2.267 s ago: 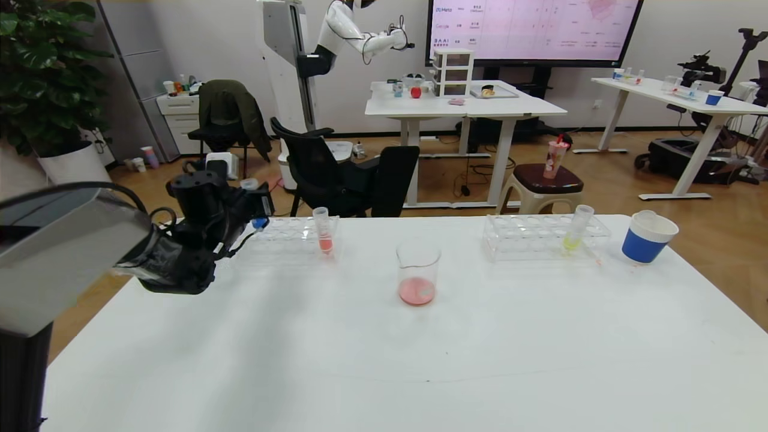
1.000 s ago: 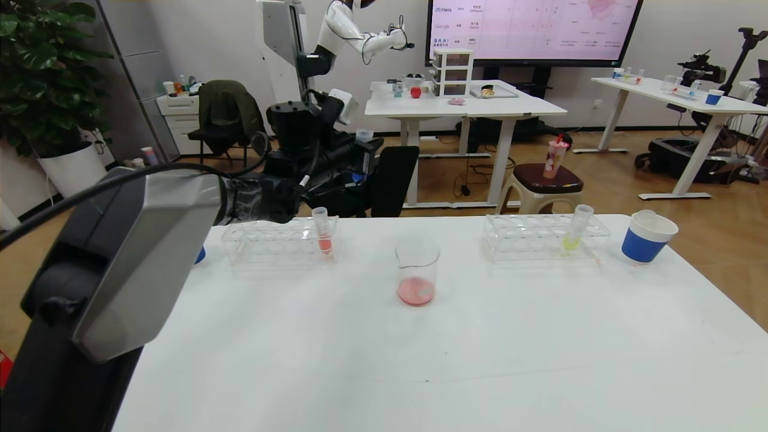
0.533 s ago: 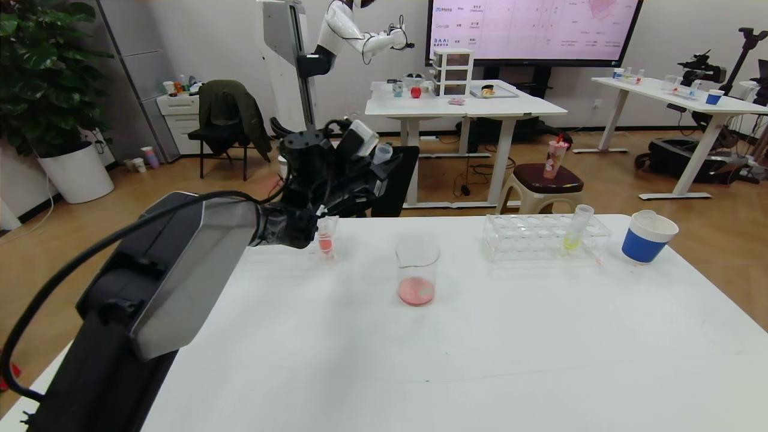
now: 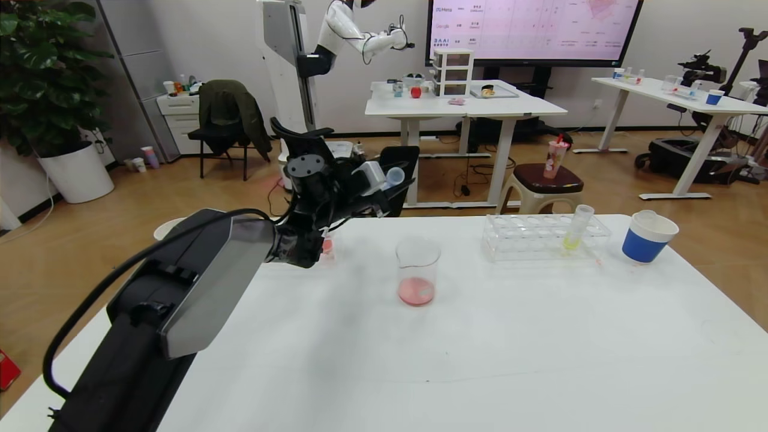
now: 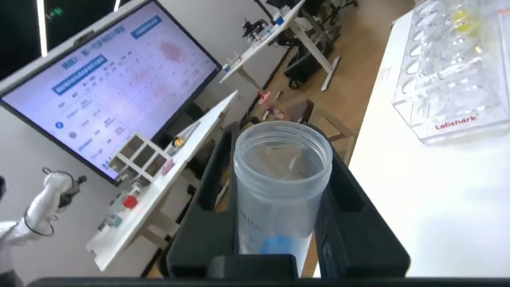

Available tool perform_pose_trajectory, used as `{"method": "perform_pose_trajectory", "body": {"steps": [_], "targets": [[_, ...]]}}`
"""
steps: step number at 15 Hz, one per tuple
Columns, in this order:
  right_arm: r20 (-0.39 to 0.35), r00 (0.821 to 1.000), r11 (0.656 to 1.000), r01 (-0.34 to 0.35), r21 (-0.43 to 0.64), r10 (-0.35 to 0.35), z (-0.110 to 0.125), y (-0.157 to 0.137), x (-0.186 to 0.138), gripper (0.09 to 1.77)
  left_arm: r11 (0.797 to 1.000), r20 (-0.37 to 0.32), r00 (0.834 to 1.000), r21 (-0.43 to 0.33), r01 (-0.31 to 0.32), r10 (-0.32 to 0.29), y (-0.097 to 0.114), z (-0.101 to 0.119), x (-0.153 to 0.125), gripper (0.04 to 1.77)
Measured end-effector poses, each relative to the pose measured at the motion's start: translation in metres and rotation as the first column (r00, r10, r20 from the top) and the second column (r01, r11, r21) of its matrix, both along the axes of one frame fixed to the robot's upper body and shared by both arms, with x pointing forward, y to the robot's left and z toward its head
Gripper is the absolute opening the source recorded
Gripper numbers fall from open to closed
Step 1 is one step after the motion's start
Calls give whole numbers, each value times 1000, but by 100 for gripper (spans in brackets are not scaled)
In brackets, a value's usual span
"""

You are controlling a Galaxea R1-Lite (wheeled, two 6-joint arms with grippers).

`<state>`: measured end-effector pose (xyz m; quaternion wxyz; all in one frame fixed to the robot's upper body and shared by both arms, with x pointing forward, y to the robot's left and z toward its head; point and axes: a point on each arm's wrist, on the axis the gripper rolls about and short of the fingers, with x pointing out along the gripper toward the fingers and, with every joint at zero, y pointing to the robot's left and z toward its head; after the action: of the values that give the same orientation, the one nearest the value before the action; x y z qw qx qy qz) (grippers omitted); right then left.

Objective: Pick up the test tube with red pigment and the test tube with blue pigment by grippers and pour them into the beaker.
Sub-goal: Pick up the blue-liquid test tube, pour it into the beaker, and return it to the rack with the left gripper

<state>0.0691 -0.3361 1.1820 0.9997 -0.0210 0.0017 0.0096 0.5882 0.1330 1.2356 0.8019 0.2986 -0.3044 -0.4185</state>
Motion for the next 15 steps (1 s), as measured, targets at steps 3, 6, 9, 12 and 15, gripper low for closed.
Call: {"method": "perform_pose_trajectory", "body": {"steps": [3,6,9,12,15], "targets": [[0,1000,1000,0,0,0,0,0,0,174,996,113,992,77,43,-52,-2,-8,0,53],[0,1000,1000,0,0,0,0,0,0,173,988,218,970,129,79,-106,-2,-10,-1,53],[0,1000,1000,0,0,0,0,0,0,174,978,306,940,187,98,-152,-4,-12,-2,53],[0,1000,1000,0,0,0,0,0,0,174,972,353,921,215,92,-165,-4,-15,-2,53],[0,1000,1000,0,0,0,0,0,0,174,962,406,889,248,115,-212,-10,-15,-6,53]]}}
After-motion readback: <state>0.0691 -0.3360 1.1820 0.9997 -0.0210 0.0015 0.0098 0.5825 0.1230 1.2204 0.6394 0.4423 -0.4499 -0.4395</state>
